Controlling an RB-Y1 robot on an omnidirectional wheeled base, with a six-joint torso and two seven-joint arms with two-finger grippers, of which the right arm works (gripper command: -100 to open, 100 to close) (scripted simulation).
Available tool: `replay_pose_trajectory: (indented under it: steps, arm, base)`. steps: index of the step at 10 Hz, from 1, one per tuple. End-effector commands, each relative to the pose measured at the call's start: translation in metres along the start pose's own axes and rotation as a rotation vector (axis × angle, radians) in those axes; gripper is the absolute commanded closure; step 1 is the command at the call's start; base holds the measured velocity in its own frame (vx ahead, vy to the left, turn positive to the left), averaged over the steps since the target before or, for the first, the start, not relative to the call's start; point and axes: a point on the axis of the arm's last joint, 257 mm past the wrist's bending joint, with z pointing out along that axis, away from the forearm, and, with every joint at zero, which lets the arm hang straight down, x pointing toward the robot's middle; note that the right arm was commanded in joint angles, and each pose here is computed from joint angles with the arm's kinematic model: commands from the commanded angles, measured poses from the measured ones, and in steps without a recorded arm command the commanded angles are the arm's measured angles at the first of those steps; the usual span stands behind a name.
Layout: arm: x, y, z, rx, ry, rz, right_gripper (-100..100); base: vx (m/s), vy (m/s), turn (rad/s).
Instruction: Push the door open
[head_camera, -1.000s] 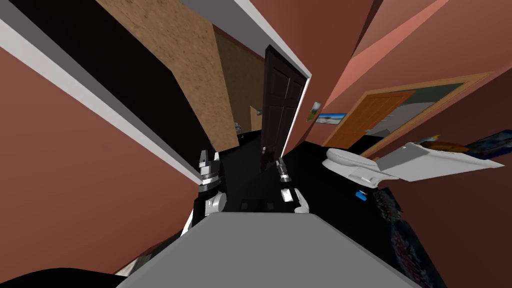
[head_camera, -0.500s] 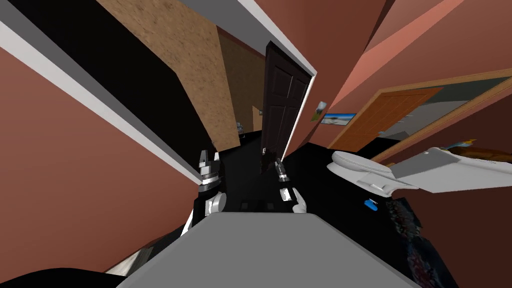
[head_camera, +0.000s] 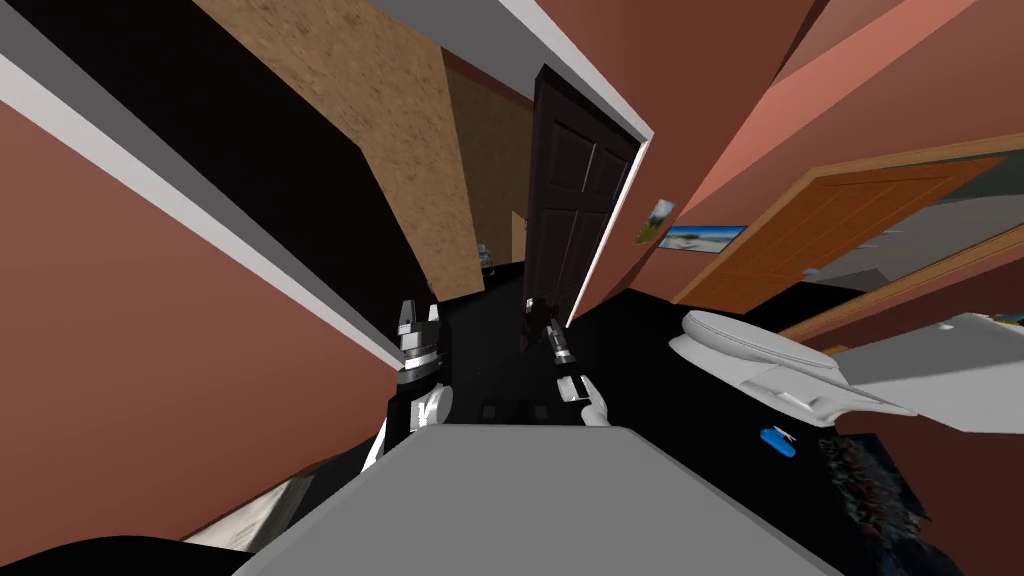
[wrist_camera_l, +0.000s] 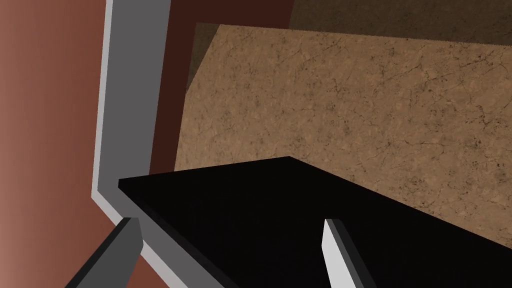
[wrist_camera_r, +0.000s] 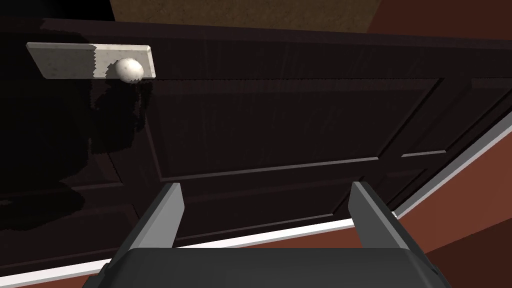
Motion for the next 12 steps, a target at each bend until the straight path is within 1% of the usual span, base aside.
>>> replay_pose_trajectory:
  steps: [1,7,12]
  arm:
    - [0.004,-0.010,0.0007,0.019,0.005,0.002,-100]
    - [0.020,-0.044,0.0002,0.086,0.024,0.014,-100]
    - [0.034,-0.067,-0.0017,0.136,0.040,0.027,-100]
  base:
    - [0.040,-0.094,0.124]
    - [0.058,-0.096,0.107]
    - [0.054,-0.097,0.105]
